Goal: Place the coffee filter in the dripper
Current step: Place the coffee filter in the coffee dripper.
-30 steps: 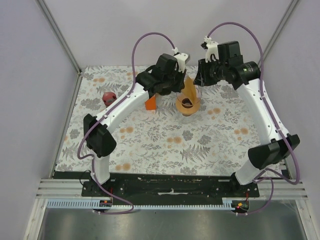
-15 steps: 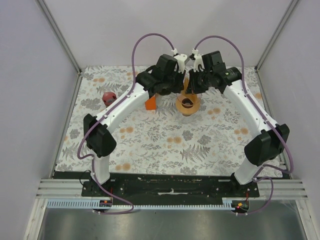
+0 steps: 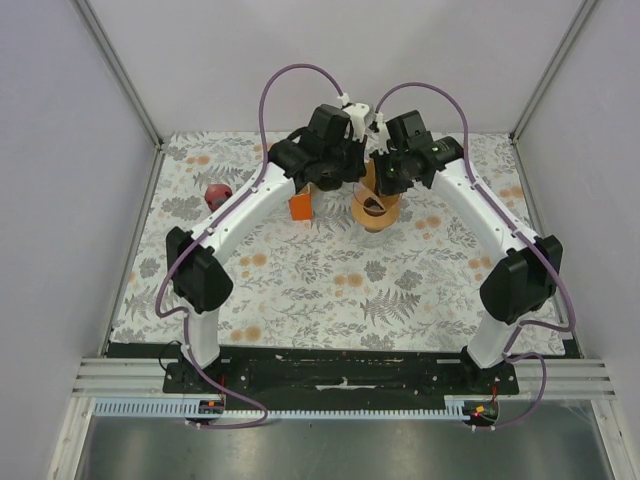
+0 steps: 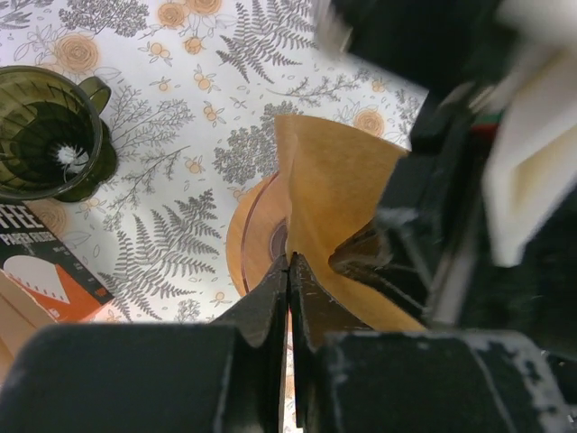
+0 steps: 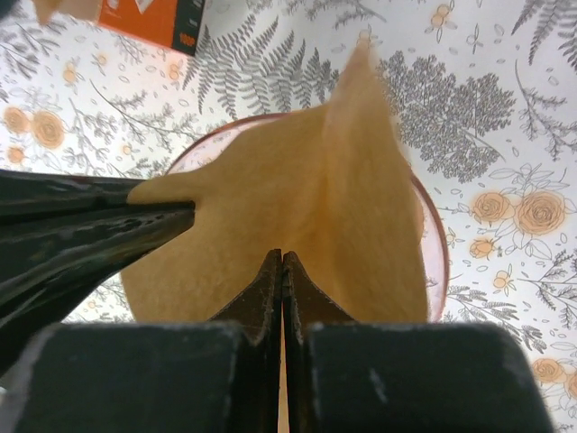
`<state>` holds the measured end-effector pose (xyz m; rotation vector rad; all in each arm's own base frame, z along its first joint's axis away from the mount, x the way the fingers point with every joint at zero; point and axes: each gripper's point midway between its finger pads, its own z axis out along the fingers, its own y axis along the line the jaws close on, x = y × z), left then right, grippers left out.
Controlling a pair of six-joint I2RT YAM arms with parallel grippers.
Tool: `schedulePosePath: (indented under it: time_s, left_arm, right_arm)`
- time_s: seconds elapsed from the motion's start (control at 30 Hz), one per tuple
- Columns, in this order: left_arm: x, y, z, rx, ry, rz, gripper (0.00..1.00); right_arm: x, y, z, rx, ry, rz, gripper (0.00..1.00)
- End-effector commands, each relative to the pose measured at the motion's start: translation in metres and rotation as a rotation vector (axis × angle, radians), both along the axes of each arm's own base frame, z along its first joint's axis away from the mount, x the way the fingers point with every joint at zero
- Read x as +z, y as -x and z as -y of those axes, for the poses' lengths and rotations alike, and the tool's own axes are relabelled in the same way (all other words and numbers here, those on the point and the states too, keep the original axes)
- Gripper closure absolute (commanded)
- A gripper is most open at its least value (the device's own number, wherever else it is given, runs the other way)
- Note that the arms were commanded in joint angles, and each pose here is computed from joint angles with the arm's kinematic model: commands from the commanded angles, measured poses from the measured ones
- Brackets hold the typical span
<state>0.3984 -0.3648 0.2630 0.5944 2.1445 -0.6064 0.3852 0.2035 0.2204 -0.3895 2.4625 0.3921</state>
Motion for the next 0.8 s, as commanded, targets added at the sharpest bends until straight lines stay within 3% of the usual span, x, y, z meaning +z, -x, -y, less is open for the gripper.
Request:
schedulePosePath:
  time_s: [0.0,0.33,0.53,0.77]
  left_arm:
    - [0.030,-0.007,0.007,-0.004,0.102,0.010,0.88]
    - [0.056,-0.004,-0.010,0.019,0.165,-0.028,0.52]
    - [0.070,-0.004,-0.032,0.070,0.165,-0.018,0.50]
    - [0.014,0.007,-0.028,0.088,0.154,-0.186,0.46]
  right_arm:
    - [-0.024,0.003,0.006,-0.005,0.071,-0.045,1.00]
    - [-0.034,0.000,-0.001,0.020,0.153,-0.053,1.00]
    - [-0.050,-0.002,-0.001,0.022,0.243,-0.067,1.00]
    - [-0.061,-0.002,-0.012,0.055,0.284,-0.089,1.00]
